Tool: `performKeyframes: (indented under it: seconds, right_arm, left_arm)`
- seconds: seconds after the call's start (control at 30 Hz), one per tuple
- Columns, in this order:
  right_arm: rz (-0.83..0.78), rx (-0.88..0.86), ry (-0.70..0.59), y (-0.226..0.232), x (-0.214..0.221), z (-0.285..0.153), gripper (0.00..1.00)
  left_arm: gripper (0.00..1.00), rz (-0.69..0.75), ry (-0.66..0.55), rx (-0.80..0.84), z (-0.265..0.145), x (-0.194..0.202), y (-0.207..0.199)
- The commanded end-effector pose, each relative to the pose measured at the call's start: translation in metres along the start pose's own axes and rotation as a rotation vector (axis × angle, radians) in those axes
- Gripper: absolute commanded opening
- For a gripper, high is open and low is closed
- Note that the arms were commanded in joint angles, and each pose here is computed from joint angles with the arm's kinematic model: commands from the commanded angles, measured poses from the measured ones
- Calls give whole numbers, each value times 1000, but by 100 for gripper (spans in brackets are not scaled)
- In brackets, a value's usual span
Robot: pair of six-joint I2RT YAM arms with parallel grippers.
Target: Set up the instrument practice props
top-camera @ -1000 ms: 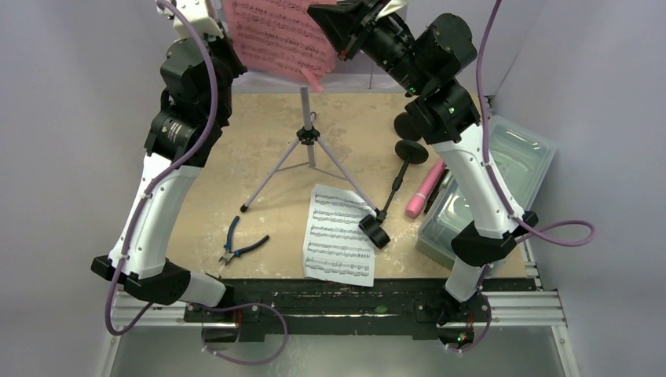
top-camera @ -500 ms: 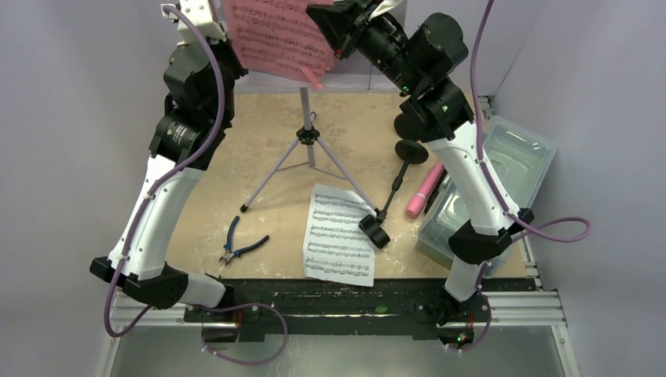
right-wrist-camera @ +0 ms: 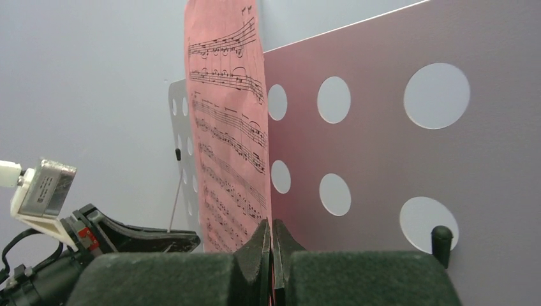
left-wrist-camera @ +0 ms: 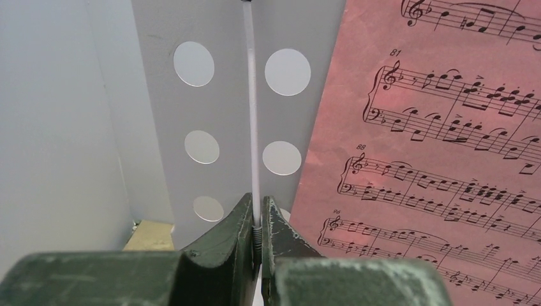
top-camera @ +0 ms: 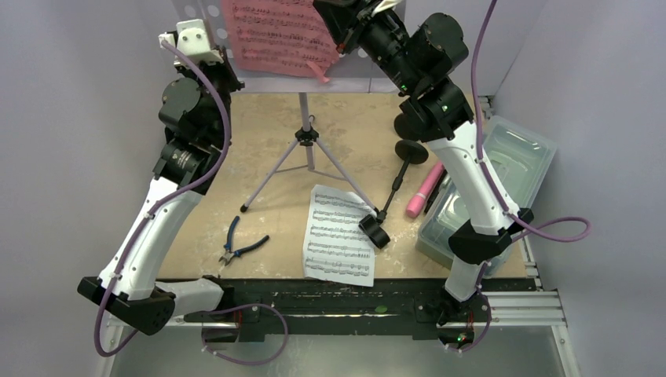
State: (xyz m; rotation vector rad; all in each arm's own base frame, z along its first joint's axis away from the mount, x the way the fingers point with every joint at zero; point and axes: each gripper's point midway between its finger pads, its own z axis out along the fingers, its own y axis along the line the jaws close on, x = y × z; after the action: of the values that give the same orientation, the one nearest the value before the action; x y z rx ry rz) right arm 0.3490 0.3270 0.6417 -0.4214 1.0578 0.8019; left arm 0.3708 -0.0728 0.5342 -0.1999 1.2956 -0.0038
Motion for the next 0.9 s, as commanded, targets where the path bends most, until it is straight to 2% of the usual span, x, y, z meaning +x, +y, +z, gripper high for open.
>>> performKeyframes:
  seconds: [0.0,0.7,0.87]
  right_arm:
    - [-11,12,-94,3,-31,0,0]
    - [-17,44,-103,-3,-10,20,0]
    - [-16,-3,-120,5,-8,25,0]
  left_arm:
    - [0,-31,-142,-19,-6,-33,12]
    - [0,-38,-302,57,-18,-33,6]
    - [0,-23,-313,82,-19,-33,2]
